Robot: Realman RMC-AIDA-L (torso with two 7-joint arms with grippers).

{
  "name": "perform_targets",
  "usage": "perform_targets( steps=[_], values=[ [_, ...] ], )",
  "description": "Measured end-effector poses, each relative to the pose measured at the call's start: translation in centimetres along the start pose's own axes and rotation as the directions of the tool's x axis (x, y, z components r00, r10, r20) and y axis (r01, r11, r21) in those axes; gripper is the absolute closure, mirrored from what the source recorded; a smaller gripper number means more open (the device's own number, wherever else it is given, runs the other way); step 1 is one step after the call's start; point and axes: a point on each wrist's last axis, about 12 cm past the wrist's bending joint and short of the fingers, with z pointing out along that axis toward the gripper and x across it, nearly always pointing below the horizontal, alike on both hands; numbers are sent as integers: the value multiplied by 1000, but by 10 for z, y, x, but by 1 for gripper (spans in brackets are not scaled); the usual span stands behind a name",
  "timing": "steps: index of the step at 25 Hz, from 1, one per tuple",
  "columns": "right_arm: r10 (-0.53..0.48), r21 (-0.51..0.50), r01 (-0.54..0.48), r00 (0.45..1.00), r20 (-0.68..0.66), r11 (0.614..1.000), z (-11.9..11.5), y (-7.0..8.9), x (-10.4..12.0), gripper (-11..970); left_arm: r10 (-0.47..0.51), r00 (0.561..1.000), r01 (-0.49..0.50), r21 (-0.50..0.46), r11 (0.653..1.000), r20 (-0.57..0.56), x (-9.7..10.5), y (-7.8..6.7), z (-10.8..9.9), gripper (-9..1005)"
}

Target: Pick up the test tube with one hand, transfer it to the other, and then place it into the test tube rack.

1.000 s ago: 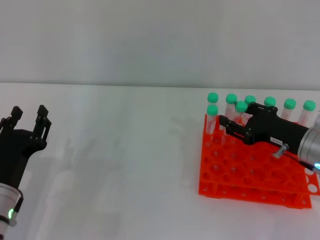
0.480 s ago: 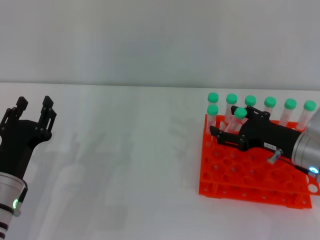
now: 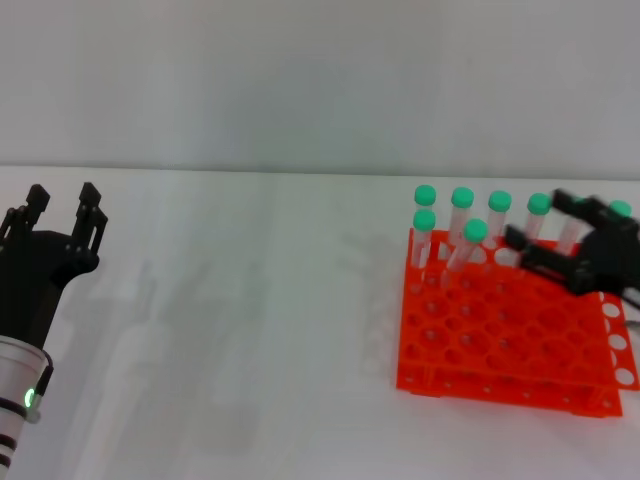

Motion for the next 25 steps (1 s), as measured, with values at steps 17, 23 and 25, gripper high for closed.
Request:
perform_targets(
  steps=[17, 23, 25],
  values=[
    [-130, 567, 70, 989, 65, 821, -89, -31, 41, 97, -28, 999, 29, 24, 999, -42, 3, -14, 23, 385],
    [-67, 617, 35, 997, 30, 787, -93, -39, 48, 92, -73, 993, 75, 15, 997, -94, 7, -16, 34, 293],
    [-62, 624, 30, 998, 30, 781, -93, -40, 48, 91, -90, 988, 92, 11, 996, -122, 9, -18, 40, 257]
  ],
)
